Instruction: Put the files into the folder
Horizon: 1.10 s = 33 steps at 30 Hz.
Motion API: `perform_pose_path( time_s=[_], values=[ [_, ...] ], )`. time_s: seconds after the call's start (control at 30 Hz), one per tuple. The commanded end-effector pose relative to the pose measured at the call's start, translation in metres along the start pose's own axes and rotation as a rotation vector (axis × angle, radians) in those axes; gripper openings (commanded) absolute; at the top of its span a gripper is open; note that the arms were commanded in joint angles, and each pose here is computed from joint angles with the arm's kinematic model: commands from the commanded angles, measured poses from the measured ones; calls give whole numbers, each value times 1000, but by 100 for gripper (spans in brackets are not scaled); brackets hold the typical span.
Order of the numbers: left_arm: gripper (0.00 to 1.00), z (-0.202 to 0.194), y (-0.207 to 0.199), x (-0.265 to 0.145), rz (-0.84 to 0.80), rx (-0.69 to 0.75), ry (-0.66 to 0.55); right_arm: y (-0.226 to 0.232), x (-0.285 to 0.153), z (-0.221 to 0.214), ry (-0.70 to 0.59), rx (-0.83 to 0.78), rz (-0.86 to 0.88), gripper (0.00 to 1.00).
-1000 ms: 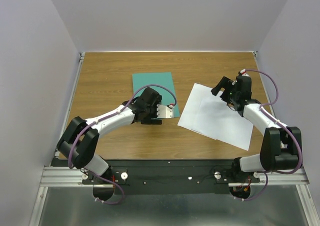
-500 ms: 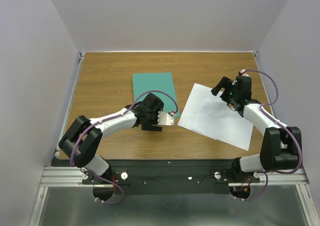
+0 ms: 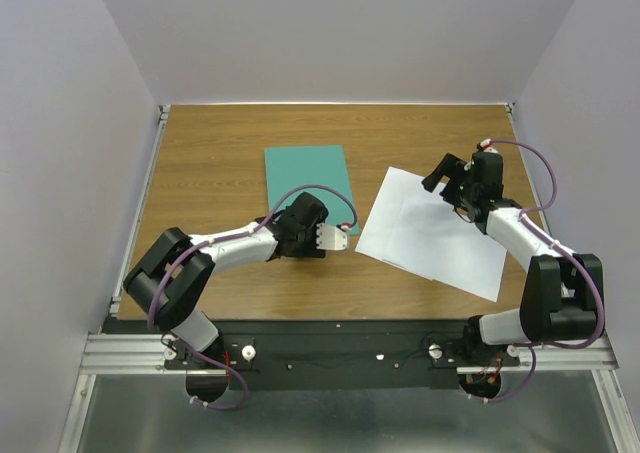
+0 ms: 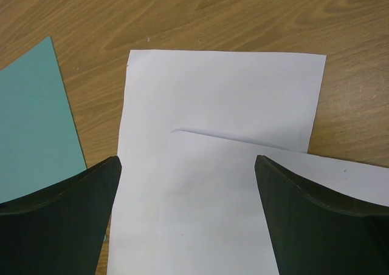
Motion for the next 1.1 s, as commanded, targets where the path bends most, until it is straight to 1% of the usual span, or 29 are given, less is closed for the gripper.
perform_pose_path(
  time_s=[0.0,0.17,0.23,0.27,0.3,0.37,0.43,0.47,0.53,0.63,0.67,0.73,0.77,0.83,0.97,1.0,1.07],
  values=[
    [80,-3,1,2,39,0,29,9,0,7,-3,-4,31,100],
    [71,-7,-4,7,36,8,50,11,-1,8,-3,-5,39,100],
    [69,-6,-5,8,35,9,45,12,-3,8,-4,-7,47,100],
    [66,-5,-5,8,35,13,43,12,-3,9,-4,-5,47,100],
    [66,-5,-5,8,36,11,44,14,-3,8,0,-6,55,100],
    [60,-5,-4,8,45,5,45,15,-3,8,2,-6,60,100],
    [58,-4,-3,8,48,6,44,16,-3,6,11,-4,67,100],
    [53,-5,-4,8,45,7,45,15,-2,5,15,-5,67,100],
    [48,-4,-5,8,44,8,43,17,-2,4,23,-2,75,100],
    [36,-4,-4,9,47,9,41,19,-2,2,35,-2,87,100],
    [29,-4,-4,9,49,8,40,19,-2,2,36,-1,88,100],
    [20,-3,-2,8,56,6,35,20,-3,1,44,3,99,100],
    [12,-2,-1,8,58,2,32,21,-3,0,49,5,105,100],
    [1,-1,2,6,71,-9,27,27,-5,-2,71,10,137,100],
    [0,3,23,-2,172,-70,17,46,-11,-8,136,47,230,100],
    [0,3,23,-3,176,-76,18,56,-15,-11,173,73,278,100],
    [0,6,32,-6,223,-116,-2,68,-16,-19,219,96,318,100]
  ],
)
Point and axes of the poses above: each gripper's point midway between its finger pads, its own x axis out along the fingers, its own y axis along the line the jaws close on, z = x × y, the point moved 2 cm from there along -x, back along the fingers, and after that the axes turned 9 degrees about x, right-handed, at the moved point
